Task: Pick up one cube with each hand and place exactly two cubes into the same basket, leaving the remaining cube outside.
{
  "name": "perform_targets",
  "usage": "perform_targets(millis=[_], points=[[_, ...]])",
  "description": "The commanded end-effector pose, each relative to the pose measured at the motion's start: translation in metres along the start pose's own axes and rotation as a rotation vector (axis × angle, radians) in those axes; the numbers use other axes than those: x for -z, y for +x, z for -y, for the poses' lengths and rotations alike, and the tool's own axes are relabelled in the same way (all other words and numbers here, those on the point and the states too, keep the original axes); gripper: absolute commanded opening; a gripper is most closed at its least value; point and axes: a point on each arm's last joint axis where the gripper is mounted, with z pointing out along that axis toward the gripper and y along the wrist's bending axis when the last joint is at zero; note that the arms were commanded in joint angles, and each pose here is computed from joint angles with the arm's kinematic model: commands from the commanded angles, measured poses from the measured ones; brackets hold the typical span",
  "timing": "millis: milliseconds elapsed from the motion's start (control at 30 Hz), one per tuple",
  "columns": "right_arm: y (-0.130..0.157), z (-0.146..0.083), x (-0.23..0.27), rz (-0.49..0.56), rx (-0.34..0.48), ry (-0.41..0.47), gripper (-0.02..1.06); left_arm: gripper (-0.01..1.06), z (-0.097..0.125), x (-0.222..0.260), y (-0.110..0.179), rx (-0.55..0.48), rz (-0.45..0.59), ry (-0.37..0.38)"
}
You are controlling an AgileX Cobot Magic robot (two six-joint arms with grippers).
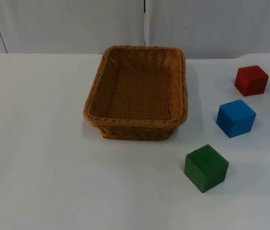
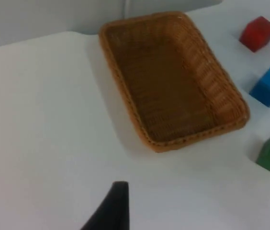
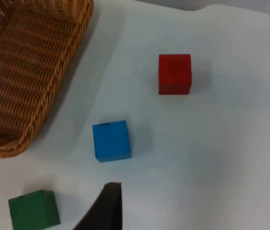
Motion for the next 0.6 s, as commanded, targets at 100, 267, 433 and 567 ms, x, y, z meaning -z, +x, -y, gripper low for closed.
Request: perform_targets(millis=[100,267,433,567], points=[[-0.010,0.000,-0.020,-0.027,0.000,-0.037,1.05,1.05,0.010,-0.022,-0.008,-0.040,-0.006,0.081],[-0.014,-0.016,-0.043,-0.071,0.082,-0.062,1.05,1.05,0.025,-0.048,-0.012,-0.087,-0.037,0.153],[-0.014,-0.035,-0.064,-0.115,0.149,-0.088,1.05,1.05,0.044,-0.079,-0.009,-0.166,-0.104,0.216],[-0.015,-0.045,-0.078,-0.132,0.175,-0.108,1.05,1.05,0.061,-0.101,-0.008,-0.223,-0.161,0.260]])
